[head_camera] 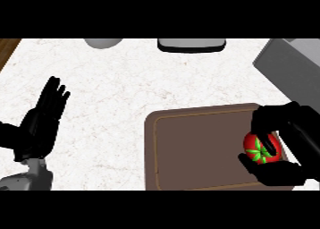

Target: Pick the tomato from the tray and place it in the cardboard box

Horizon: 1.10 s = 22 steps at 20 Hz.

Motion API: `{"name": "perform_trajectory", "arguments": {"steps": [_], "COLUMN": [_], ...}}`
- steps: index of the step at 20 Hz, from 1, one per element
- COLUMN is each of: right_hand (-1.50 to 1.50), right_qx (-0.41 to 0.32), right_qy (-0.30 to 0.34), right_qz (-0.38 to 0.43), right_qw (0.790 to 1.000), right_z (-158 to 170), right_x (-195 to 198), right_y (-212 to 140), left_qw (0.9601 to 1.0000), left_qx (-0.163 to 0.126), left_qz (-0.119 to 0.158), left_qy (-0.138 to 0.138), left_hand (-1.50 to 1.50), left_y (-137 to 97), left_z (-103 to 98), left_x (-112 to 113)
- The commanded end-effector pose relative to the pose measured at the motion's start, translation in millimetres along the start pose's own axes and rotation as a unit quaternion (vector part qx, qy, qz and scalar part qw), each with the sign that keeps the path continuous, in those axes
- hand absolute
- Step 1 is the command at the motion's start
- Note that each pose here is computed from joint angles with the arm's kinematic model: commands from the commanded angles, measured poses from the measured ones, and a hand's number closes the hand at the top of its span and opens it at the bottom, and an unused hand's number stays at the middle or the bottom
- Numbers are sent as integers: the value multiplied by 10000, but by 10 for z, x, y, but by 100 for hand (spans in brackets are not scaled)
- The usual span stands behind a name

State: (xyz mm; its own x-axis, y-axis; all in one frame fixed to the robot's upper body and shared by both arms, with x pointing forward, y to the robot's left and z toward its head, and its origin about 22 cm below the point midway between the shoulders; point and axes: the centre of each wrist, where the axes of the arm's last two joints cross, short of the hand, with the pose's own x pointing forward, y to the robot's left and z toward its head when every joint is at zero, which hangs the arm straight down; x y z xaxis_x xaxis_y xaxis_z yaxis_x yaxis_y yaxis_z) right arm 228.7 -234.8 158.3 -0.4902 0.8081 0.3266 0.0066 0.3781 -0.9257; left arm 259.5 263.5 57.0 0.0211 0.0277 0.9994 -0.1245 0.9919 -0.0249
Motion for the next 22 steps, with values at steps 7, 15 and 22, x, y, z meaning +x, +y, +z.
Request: {"name": "perform_trajectory", "arguments": {"steps": [7,15,22], "right_hand": [150,150,150], "right_qx": [-1505,-1304,-1624], "right_qy": [1240,1936,2194], "right_qz": [-274,-174,669], "right_qw": [9804,9722,9597], "right_z": [-195,-396,-516], "right_x": [-318,-994,-1597], "right_y": [-870,-1311,-876], "left_qw": [9999,9999,9999], "left_qx": [-101,-159,-156], "left_qz": [-34,-1,-29], "left_qy": [30,-1,-9], "left_hand": [0,0,0], "left_y": [-144,-9,-44], "left_z": [-20,70,-75], "left_x": [-31,-31,-9]}}
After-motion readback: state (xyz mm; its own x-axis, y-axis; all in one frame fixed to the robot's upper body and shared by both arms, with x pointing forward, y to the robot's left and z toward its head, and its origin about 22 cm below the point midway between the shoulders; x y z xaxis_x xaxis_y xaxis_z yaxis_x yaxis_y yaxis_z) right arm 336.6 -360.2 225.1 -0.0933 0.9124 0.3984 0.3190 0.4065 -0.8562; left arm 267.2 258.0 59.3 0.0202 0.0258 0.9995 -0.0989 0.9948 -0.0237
